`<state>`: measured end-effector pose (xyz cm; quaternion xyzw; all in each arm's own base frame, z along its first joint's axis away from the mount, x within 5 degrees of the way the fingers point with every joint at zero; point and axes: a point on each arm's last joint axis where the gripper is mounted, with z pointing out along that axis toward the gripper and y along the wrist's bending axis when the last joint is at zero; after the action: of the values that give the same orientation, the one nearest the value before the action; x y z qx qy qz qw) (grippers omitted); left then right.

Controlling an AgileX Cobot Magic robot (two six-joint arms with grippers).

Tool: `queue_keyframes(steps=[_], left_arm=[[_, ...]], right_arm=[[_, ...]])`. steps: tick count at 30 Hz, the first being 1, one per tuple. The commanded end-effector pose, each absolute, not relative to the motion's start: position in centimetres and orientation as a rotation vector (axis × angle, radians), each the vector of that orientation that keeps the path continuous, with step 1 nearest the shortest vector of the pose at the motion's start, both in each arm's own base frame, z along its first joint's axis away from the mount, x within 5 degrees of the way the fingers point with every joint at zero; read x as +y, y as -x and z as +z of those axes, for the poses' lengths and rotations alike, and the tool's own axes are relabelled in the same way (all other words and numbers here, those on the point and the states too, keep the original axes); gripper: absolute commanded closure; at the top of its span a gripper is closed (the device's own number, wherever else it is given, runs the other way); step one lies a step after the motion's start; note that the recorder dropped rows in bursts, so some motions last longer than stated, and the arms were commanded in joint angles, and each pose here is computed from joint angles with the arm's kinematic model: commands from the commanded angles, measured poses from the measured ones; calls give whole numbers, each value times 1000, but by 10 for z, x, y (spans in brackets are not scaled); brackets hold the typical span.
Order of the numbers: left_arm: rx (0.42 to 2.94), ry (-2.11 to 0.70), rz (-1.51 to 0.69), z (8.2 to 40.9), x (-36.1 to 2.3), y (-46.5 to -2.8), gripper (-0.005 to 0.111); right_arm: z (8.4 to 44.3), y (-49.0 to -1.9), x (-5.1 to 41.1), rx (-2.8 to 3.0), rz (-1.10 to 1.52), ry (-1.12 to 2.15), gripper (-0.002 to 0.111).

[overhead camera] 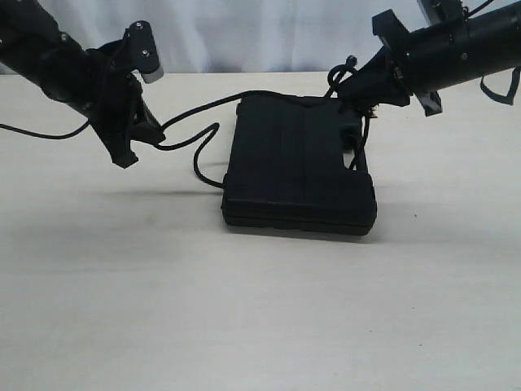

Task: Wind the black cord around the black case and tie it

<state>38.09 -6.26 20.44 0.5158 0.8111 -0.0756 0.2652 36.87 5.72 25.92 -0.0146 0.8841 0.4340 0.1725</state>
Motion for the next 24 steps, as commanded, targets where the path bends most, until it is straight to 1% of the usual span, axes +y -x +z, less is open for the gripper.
queue_keyframes(steps=[1, 9, 10, 14, 17, 21, 22, 24], left_arm=[[2218, -1317, -218, 206, -64, -382, 107], [2151, -1405, -279, 206, -108, -374, 107], [2152, -1385, -292, 206, -119, -372, 107], [2144, -1302, -362, 210, -134, -371, 107], [2160, -1285, -354, 210, -123, -373, 107], [2200, -1211, -303, 217, -86, -379, 107], [2221, -1220, -288, 216, -75, -379, 107], [2271, -1231, -333, 209, -64, -378, 107]], right_arm=[[259, -367, 56, 2498, 1228, 103, 104], [259, -367, 56, 2492, 1222, 127, 104], [259, -367, 56, 2493, 1220, 129, 104], [255, -368, 52, 2531, 1132, 145, 104], [250, -369, 47, 2573, 1032, 125, 104], [245, -372, 41, 2597, 919, 102, 104], [244, -373, 38, 2611, 873, 74, 104], [241, -374, 33, 2633, 791, 60, 104]])
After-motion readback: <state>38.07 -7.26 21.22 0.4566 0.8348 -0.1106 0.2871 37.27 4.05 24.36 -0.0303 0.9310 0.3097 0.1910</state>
